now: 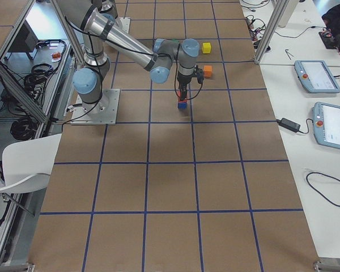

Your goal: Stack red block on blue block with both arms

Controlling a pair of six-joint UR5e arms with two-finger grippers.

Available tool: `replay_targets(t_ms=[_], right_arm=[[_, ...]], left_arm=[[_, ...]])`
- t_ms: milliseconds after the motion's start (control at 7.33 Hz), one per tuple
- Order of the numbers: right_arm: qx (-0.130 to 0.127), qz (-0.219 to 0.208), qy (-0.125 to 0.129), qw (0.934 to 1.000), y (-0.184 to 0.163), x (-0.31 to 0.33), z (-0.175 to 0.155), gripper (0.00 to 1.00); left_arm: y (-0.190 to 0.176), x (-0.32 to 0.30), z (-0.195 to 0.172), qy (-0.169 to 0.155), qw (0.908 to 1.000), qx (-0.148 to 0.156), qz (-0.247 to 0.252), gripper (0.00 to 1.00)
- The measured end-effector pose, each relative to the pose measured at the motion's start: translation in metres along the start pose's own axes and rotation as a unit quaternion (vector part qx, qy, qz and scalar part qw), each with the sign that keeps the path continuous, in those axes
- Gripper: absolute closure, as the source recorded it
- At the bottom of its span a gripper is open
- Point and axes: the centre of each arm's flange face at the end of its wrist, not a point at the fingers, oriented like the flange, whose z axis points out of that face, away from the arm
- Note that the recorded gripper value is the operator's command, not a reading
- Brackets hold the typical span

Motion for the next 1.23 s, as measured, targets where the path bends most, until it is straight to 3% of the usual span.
replay_targets(t_ms=[273, 682, 955, 1227], right_arm=[[0.0, -0.001, -0.003, 1.0, 0.001, 0.001, -0.029, 0.0], [-0.024, 0.0, -0.012, 0.9996, -0.005, 0.004, -0.135, 0.0], [-0.007, 0.014, -0.007, 0.9999, 0.014, -0.022, -0.193, 0.0], [0.008, 0.026, -0.001, 0.9996, 0.036, -0.069, -0.218, 0.0]], left_arm=[[0.0, 0.0, 0.0, 0.0, 1.0, 0.0, 0.0, 0.0], [0.0, 0.0, 0.0, 0.0, 1.0, 0.0, 0.0, 0.0], [0.0, 0.0, 0.0, 0.0, 1.0, 0.0, 0.0, 0.0], [0.0, 0.0, 0.0, 0.001, 1.0, 0.001, 0.0, 0.0]])
